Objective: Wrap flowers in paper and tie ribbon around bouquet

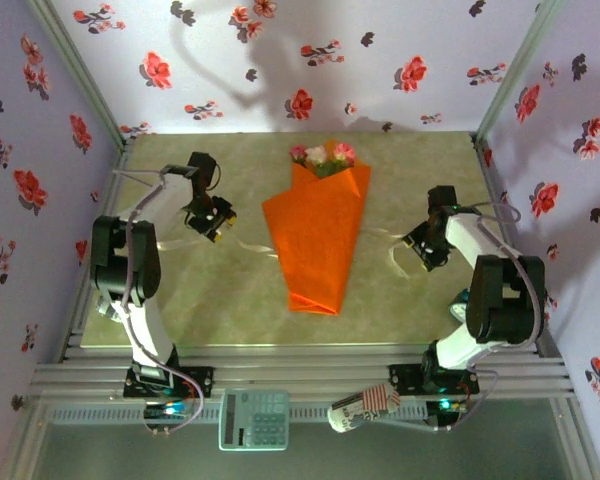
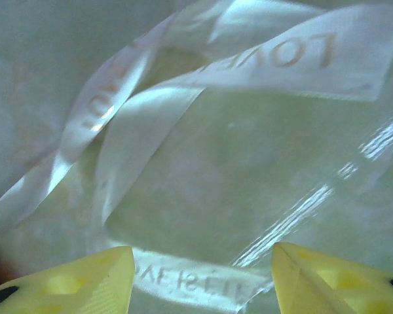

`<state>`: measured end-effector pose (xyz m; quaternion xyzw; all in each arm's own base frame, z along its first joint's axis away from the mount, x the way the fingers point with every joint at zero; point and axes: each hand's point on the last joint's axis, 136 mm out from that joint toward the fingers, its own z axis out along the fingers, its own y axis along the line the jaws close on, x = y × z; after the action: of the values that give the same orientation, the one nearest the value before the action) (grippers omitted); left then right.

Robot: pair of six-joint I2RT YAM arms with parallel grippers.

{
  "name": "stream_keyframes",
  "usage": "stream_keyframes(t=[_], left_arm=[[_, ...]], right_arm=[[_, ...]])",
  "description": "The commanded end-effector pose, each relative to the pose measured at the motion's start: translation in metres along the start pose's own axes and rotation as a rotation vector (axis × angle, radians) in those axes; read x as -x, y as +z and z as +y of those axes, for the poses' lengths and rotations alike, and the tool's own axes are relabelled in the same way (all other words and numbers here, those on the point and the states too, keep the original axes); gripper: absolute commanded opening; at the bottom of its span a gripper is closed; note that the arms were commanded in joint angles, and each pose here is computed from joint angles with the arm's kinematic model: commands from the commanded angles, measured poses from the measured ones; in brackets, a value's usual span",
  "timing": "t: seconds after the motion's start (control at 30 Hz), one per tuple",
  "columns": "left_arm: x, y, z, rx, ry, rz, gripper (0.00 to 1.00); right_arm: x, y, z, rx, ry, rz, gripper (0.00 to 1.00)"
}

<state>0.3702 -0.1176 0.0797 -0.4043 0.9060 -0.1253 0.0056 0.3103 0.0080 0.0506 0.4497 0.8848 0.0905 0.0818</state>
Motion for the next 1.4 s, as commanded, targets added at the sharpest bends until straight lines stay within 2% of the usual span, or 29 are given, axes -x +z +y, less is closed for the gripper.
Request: stream_keyframes(t=[0.0, 0.17, 0.23, 0.3, 0.37, 0.43, 0.5, 0.6, 0.67, 0.83, 0.93, 1.03, 1.1, 1.17, 1.3, 1.37], left_arm=[[0.004, -0.021, 0.025, 0.062, -0.061, -0.015, 0.58], [0.036, -0.034, 0.058, 0.128, -0.181, -0.106, 0.63], [0.050, -0.042, 0.062, 0.146, -0.178, -0.157, 0.64], [0.061, -0.050, 0.073, 0.242, -0.166, -0.206, 0.67], [0.064, -0.045, 0.078, 0.301, -0.164, -0.181, 0.68], [0.055, -0.032, 0.077, 0.284, -0.233, -0.130, 0.70], [0.047, -0.019, 0.073, 0.220, -0.357, -0.100, 0.72], [0.053, -0.014, 0.062, 0.101, -0.563, -0.154, 0.74], [0.059, -0.010, 0.059, 0.073, -0.661, -0.170, 0.76], [0.079, 0.024, 0.043, 0.023, -0.780, -0.140, 0.75], [0.089, 0.031, 0.041, 0.018, -0.807, -0.154, 0.68], [0.093, 0.040, 0.037, 0.004, -0.817, -0.138, 0.54], [0.095, 0.039, 0.034, -0.012, -0.807, -0.143, 0.32], [0.099, 0.031, 0.031, -0.036, -0.782, -0.164, 0.01], [0.090, -0.014, 0.007, -0.114, -0.627, -0.205, 0.00], [0.063, -0.041, -0.015, -0.146, -0.479, -0.204, 0.00]], right_arm=[[0.014, 0.000, -0.001, -0.026, 0.003, -0.026, 0.58], [0.018, -0.008, 0.009, 0.006, -0.010, -0.040, 0.56], [0.019, -0.015, 0.014, 0.011, -0.042, -0.060, 0.55], [0.018, -0.022, 0.019, 0.010, -0.081, -0.074, 0.55], [0.017, -0.029, 0.026, 0.009, -0.124, -0.089, 0.55], [0.014, -0.034, 0.033, 0.014, -0.163, -0.100, 0.55], [0.011, -0.037, 0.040, 0.025, -0.190, -0.103, 0.55], [0.004, -0.041, 0.048, 0.044, -0.224, -0.101, 0.55], [0.001, -0.044, 0.051, 0.053, -0.242, -0.101, 0.55], [-0.006, -0.047, 0.049, 0.061, -0.269, -0.093, 0.55], [-0.010, -0.051, 0.046, 0.073, -0.273, -0.089, 0.54], [-0.012, -0.054, 0.044, 0.079, -0.277, -0.094, 0.54], [-0.011, -0.056, 0.041, 0.073, -0.279, -0.104, 0.54], [-0.009, -0.059, 0.038, 0.063, -0.278, -0.122, 0.53], [-0.003, -0.064, 0.031, 0.038, -0.272, -0.162, 0.50], [0.000, -0.067, 0.028, 0.026, -0.266, -0.187, 0.49]])
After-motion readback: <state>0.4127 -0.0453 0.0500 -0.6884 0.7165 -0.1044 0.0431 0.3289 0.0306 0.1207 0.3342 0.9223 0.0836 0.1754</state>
